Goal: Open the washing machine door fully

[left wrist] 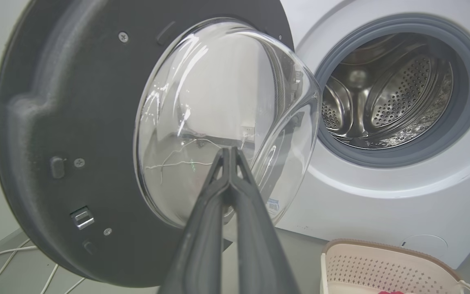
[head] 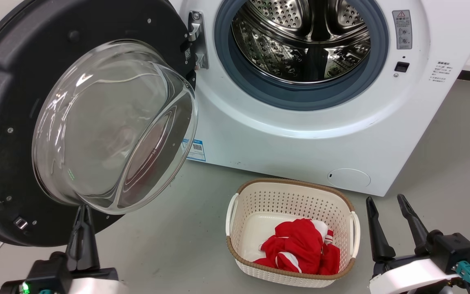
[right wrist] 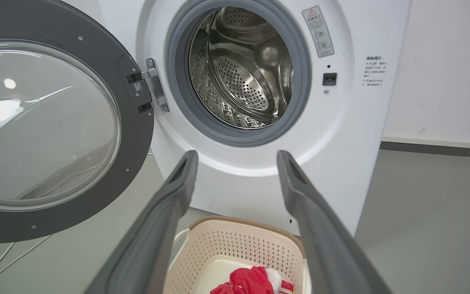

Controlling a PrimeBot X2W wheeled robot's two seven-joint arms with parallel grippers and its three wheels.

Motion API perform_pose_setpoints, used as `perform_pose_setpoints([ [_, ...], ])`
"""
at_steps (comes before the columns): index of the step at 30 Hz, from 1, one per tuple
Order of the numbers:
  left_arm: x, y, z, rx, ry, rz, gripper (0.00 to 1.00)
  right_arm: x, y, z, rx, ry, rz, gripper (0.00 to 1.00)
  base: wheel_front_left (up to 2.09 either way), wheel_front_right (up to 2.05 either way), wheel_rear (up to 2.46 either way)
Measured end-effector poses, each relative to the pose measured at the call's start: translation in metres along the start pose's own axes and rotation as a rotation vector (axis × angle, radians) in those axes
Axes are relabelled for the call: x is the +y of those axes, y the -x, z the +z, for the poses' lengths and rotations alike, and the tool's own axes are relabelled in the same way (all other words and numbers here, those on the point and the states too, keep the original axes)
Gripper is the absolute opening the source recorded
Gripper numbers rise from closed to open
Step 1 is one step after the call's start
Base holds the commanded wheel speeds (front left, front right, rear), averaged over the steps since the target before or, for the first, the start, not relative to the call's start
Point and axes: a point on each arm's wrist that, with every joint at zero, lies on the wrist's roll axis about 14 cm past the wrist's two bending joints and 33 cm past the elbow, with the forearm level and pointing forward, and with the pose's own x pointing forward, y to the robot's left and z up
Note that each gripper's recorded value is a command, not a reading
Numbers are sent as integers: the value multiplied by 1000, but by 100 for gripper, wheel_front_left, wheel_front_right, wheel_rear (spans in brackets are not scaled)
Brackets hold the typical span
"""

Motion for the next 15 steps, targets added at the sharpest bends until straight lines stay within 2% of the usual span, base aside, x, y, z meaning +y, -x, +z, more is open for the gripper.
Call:
perform_pose_setpoints([
  [3, -14, 0, 10, -33, -3, -43, 0, 0, 1, 3, -8, 6, -1, 100, 0, 0, 0],
  [4, -19, -1, 12, -40, 0, -58, 5, 0, 2, 4, -11, 10, -1, 100, 0, 0, 0],
  [5, -24, -1, 13, -44, 6, -75, 31, -1, 2, 6, -17, 12, -4, 100, 0, 0, 0],
  [6, -29, -1, 14, -46, 5, -91, 80, -2, 3, 8, -21, 18, -7, 100, 0, 0, 0],
  [7, -35, -1, 15, -50, 1, -109, 100, -3, 5, 10, -25, 24, -11, 100, 0, 0, 0],
  [15, -89, -4, 13, -50, 49, -268, 100, -19, 19, 26, -60, 71, -66, 100, 0, 0, 0],
])
